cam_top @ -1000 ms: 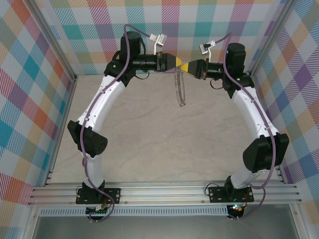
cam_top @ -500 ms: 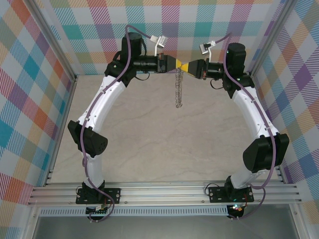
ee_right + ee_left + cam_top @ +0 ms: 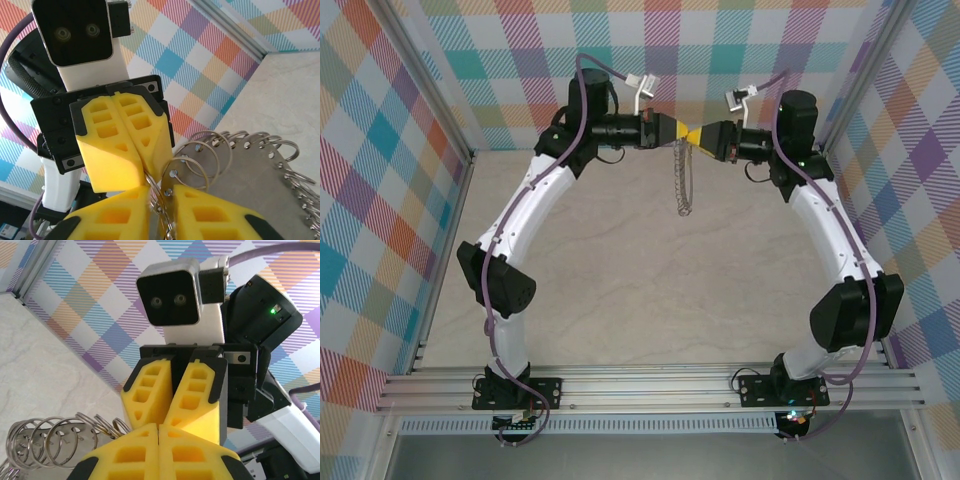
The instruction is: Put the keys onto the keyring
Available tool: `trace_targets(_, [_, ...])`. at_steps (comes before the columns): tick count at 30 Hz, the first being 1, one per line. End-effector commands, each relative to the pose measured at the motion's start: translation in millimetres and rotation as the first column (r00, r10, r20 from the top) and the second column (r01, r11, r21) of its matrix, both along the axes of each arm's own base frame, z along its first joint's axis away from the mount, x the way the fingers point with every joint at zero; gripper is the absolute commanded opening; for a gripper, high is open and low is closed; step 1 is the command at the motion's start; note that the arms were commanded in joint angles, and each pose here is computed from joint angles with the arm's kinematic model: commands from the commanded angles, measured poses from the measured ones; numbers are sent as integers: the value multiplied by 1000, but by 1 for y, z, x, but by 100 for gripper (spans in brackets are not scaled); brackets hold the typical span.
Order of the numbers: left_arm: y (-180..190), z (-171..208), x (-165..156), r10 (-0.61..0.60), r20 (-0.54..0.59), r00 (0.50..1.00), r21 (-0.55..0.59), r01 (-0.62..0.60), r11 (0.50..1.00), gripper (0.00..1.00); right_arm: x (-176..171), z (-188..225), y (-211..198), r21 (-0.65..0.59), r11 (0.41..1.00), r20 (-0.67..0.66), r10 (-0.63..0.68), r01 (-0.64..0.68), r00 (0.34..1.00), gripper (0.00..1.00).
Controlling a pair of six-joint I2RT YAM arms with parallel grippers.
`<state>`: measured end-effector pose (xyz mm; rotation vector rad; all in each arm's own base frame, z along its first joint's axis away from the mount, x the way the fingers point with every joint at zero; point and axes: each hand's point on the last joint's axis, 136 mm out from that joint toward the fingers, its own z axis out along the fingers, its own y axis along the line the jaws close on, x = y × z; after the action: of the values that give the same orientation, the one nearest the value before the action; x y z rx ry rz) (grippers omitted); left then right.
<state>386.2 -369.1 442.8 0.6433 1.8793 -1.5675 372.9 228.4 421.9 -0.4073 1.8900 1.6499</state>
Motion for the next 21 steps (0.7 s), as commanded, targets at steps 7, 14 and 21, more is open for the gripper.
trace_targets(7, [7,60,-15,78,102,992,-140,-63,988,0,-23,31,-18,48,994,93,-103,99,990,64])
trace_targets(14, [14,74,-9,157,97,983,-198,-136,971,0,-30,18,-32,76,970,34,-235,232,971,75])
trace_targets(21, [21,81,-2,220,80,972,-263,-192,945,0,-46,13,-20,97,967,5,-238,237,971,75])
